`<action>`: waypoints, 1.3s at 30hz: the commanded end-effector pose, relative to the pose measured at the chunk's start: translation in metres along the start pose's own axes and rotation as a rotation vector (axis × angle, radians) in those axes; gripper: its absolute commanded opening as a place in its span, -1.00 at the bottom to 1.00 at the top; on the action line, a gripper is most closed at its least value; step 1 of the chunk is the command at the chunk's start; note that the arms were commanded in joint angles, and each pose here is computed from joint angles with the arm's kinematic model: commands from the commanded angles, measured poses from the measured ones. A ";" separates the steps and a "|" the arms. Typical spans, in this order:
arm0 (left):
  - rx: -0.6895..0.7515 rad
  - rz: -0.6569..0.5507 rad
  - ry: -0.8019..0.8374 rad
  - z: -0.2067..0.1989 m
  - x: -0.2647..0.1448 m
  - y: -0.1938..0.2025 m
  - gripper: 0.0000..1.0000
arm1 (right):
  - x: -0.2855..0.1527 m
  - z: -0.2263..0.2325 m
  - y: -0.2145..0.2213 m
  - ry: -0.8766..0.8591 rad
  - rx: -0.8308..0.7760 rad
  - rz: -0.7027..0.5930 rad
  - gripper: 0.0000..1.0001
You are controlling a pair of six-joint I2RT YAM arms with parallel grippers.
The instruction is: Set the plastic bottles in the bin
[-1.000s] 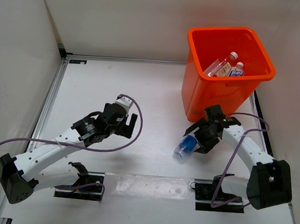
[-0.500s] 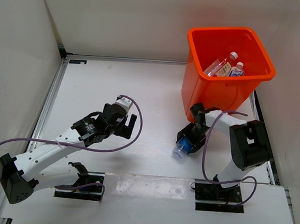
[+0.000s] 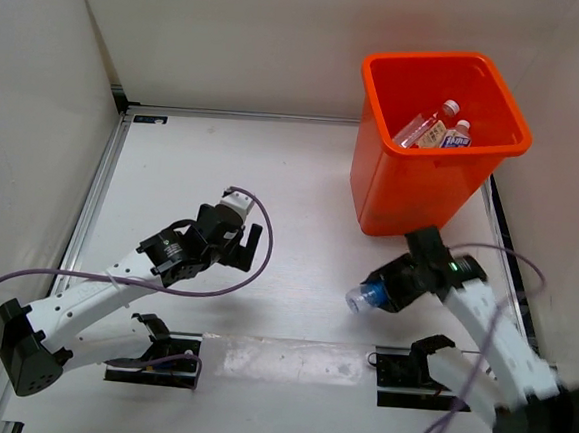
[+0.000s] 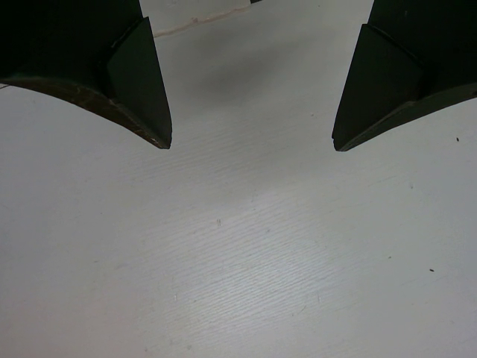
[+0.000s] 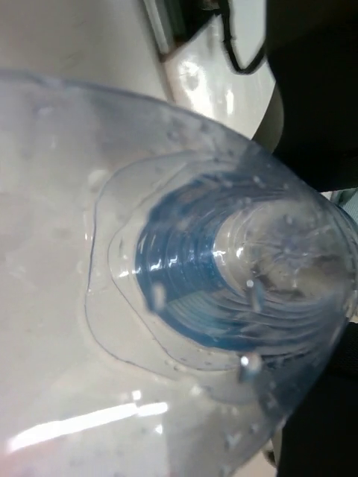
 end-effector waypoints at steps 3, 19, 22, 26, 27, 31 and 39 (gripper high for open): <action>-0.042 -0.028 0.015 -0.001 -0.001 0.000 0.99 | -0.059 -0.055 0.020 -0.263 0.285 -0.277 -0.66; -0.030 -0.036 0.056 -0.009 0.008 0.000 0.99 | -0.283 0.032 -0.029 -0.628 -0.091 -1.014 -0.72; -0.030 -0.038 0.052 -0.007 0.006 0.002 0.99 | -0.333 0.083 -0.048 -0.693 -0.260 -1.137 -0.69; -0.024 -0.047 0.057 -0.006 0.005 0.001 0.99 | -0.377 0.138 -0.084 -0.827 -0.377 -1.185 -0.62; -0.020 -0.043 0.058 -0.007 0.006 0.001 0.99 | -0.392 0.149 -0.090 -0.924 -0.365 -1.236 -0.54; -0.009 -0.050 0.061 -0.007 0.005 -0.002 0.99 | -0.388 0.169 -0.123 -0.897 -0.301 -1.246 -0.04; -0.003 -0.044 0.066 -0.009 0.007 -0.002 0.99 | -0.329 0.233 -0.167 -0.635 -0.276 -1.137 0.81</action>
Point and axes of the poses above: each gripper's point midway between its finger pads, its own x axis out along the fingers, its own z axis along the line the jaws close on, y = z × x, the point moved 6 cm from there along -x, back along the fingers, and after that the axes turned 10 degrees about -x, right-handed, at the moved point
